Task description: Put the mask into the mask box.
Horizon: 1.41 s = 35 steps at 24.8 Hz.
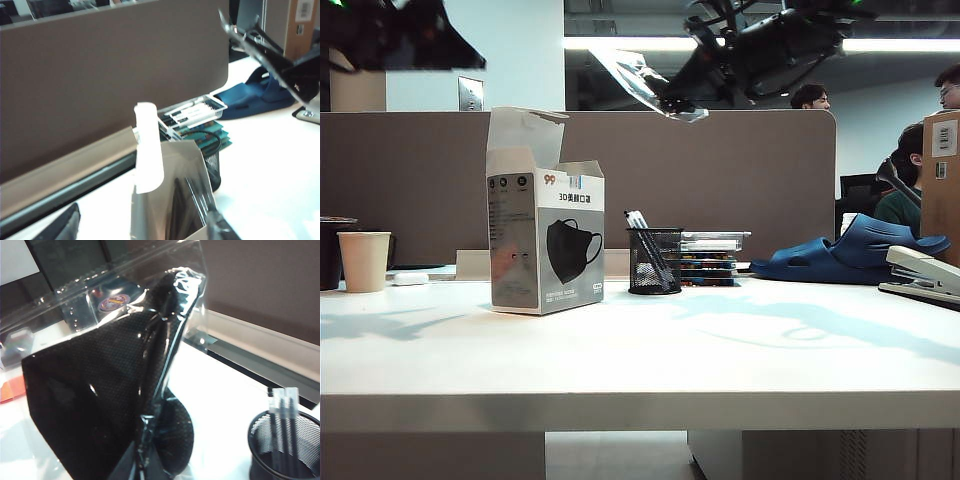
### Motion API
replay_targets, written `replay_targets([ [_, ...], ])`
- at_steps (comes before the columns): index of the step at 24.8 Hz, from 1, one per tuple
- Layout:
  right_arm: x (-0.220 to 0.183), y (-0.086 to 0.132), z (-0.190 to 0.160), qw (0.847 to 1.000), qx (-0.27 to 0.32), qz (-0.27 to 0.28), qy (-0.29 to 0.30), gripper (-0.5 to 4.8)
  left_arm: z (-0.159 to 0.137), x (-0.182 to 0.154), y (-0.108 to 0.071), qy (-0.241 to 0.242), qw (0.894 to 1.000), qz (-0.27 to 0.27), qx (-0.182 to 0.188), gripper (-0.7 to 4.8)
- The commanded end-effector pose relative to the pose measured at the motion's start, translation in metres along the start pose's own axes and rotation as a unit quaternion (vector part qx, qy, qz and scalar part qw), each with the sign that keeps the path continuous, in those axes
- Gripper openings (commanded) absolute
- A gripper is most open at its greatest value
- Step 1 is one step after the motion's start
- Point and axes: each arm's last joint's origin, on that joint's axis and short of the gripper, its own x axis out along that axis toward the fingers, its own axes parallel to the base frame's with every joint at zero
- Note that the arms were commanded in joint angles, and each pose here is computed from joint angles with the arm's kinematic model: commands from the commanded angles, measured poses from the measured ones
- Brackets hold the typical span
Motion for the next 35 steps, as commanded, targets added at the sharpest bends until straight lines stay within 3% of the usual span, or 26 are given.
replay_targets([
  [1, 0.005, 0.007, 0.006, 0.999, -0.021, 0.006, -0.023, -0.08, -0.011, 0.015, -0.005, 0.011, 0.999, -0.021, 0.026, 3.19],
  [5, 0.010, 0.012, 0.005, 0.999, -0.023, 0.007, -0.024, -0.09, -0.021, 0.025, -0.010, 0.024, 0.998, -0.025, 0.051, 3.19],
  [20, 0.037, 0.039, 0.002, 0.996, -0.052, 0.047, -0.049, -0.08, -0.030, 0.052, 0.007, 0.017, 0.997, 0.039, 0.064, 3.17],
  [23, 0.043, 0.042, 0.001, 0.995, -0.062, 0.053, -0.061, -0.08, -0.029, 0.060, 0.011, 0.014, 0.997, 0.039, 0.065, 2.69],
  [27, 0.052, 0.045, -0.002, 0.992, -0.077, 0.053, -0.084, -0.08, -0.035, 0.069, 0.015, 0.019, 0.997, 0.037, 0.063, 2.66],
  [29, 0.054, 0.044, -0.003, 0.990, -0.085, 0.053, -0.095, -0.08, -0.038, 0.071, 0.015, 0.023, 0.997, 0.036, 0.061, 2.29],
  [32, 0.063, 0.044, -0.010, 0.988, -0.094, 0.058, -0.110, -0.08, -0.041, 0.072, 0.015, 0.026, 0.997, 0.035, 0.059, 0.87],
  [35, 0.071, 0.041, -0.018, 0.987, -0.088, 0.055, -0.122, -0.08, -0.041, 0.072, 0.015, 0.024, 0.997, 0.036, 0.060, 0.15],
])
